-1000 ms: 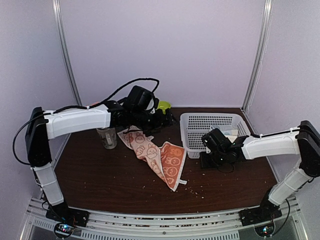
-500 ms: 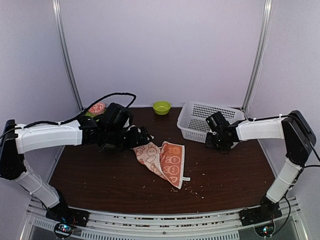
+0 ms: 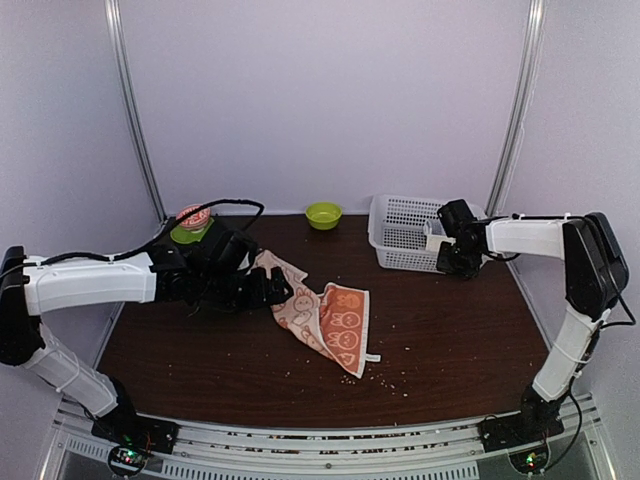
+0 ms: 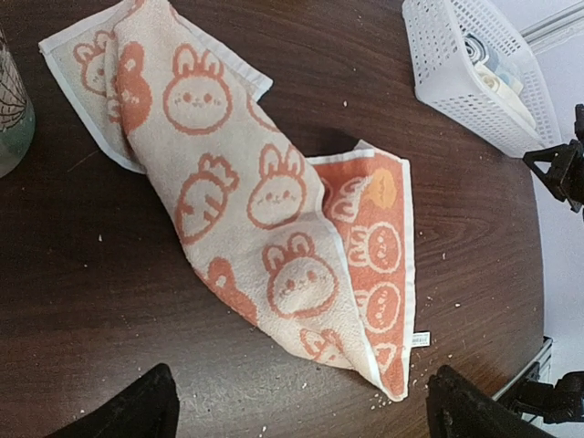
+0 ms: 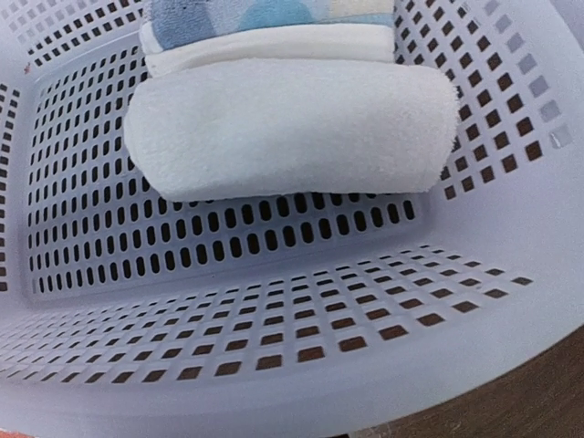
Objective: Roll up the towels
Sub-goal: Move the bin to the corner of the board.
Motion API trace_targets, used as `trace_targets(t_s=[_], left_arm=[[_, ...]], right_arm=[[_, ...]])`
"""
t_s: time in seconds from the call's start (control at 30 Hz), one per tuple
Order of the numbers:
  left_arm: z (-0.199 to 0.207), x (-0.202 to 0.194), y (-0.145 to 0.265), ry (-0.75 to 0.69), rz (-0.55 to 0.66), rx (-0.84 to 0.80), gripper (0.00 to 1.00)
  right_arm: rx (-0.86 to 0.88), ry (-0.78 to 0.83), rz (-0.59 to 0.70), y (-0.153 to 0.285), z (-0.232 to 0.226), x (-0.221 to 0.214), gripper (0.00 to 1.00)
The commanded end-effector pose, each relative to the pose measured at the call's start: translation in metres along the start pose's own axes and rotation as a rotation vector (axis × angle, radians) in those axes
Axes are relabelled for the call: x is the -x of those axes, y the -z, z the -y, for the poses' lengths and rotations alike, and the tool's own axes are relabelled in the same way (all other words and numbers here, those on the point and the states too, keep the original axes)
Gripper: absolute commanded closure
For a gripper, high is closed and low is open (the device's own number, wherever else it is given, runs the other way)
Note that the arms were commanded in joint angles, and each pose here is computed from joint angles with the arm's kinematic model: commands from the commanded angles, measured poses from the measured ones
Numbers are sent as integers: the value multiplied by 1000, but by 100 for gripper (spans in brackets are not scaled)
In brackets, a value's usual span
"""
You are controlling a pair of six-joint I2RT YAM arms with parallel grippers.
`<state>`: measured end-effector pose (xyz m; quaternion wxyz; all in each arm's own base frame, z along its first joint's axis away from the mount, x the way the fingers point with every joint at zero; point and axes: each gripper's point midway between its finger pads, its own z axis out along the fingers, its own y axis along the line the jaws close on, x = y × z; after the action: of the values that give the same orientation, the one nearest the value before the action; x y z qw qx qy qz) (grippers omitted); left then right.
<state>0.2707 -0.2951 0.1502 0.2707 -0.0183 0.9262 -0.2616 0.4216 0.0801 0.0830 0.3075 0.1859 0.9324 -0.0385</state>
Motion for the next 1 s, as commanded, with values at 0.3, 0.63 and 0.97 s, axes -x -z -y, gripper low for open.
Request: trace_targets(t_s=[0.3, 0.63, 0.97], left_arm=[[-5, 24, 36, -63, 99, 43, 3], [-55, 50, 50, -140, 155, 271, 6], [-84, 28, 40, -87, 106, 300, 18]], right_arm=[[94, 34, 39, 32, -6, 15, 95], [347, 193, 40, 117, -62, -56, 59], [638, 516, -119, 177, -156, -188, 46]])
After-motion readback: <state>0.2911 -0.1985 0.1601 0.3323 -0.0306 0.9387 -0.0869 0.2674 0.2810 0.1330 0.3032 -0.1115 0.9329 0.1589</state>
